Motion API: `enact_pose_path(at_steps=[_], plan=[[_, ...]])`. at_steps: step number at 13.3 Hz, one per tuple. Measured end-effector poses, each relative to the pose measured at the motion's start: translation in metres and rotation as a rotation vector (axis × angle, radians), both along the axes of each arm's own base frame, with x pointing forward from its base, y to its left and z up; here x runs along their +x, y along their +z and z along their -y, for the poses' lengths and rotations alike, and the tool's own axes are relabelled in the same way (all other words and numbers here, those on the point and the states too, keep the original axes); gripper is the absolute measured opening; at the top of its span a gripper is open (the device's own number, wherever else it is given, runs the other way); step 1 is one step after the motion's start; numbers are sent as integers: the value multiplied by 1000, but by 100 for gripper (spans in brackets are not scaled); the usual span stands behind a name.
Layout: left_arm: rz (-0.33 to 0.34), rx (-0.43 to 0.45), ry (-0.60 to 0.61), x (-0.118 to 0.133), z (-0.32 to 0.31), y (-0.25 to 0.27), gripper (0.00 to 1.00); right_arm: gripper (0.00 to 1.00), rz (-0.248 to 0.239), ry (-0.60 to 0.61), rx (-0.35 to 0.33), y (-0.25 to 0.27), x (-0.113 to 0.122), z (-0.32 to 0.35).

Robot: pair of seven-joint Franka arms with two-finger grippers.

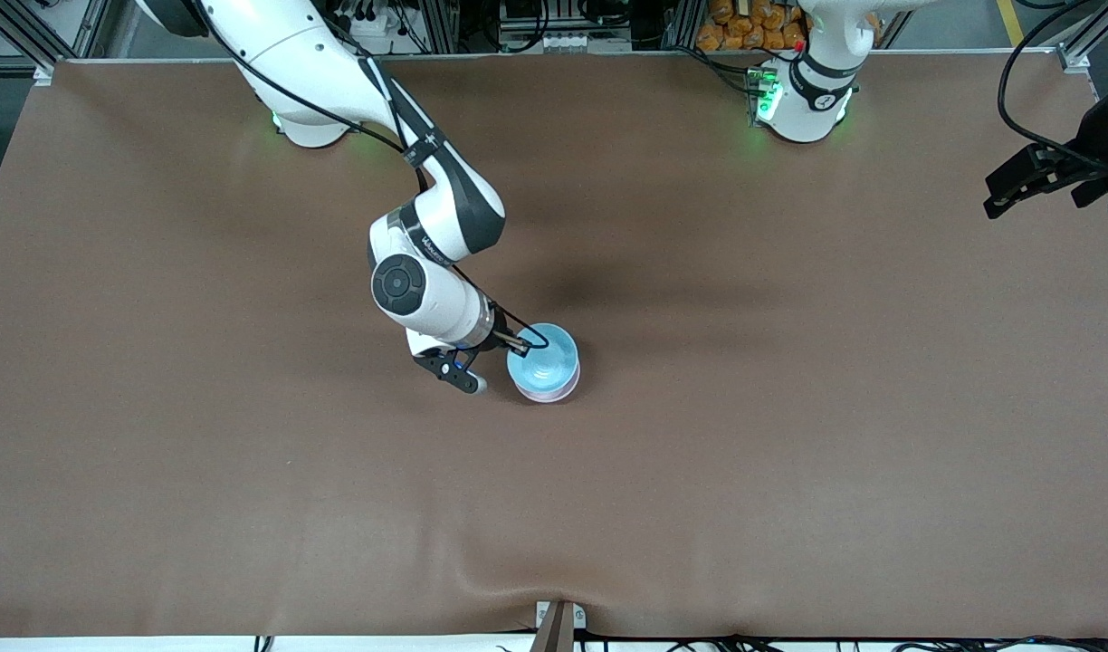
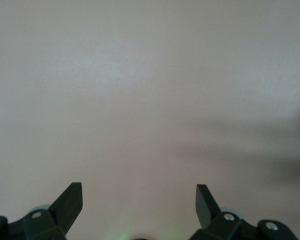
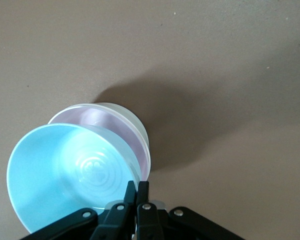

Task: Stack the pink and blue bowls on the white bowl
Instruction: 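Open the right gripper and release the blue bowl on the stack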

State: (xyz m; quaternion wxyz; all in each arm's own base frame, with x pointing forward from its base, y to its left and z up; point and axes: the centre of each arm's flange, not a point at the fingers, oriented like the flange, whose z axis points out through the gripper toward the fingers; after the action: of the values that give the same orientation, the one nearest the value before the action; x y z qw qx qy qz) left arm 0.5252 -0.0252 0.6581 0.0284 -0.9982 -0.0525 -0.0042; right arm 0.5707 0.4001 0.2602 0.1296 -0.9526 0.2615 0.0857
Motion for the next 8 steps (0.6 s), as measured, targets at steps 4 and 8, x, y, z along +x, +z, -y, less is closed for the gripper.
enact_pose_path(at_steps=[4, 8], plan=[[0, 0, 0, 0, 0, 0, 100, 12, -3, 1, -6, -4, 0, 1], [0, 0, 0, 1, 0, -2, 100, 54, -2, -3, -9, -4, 1, 4]])
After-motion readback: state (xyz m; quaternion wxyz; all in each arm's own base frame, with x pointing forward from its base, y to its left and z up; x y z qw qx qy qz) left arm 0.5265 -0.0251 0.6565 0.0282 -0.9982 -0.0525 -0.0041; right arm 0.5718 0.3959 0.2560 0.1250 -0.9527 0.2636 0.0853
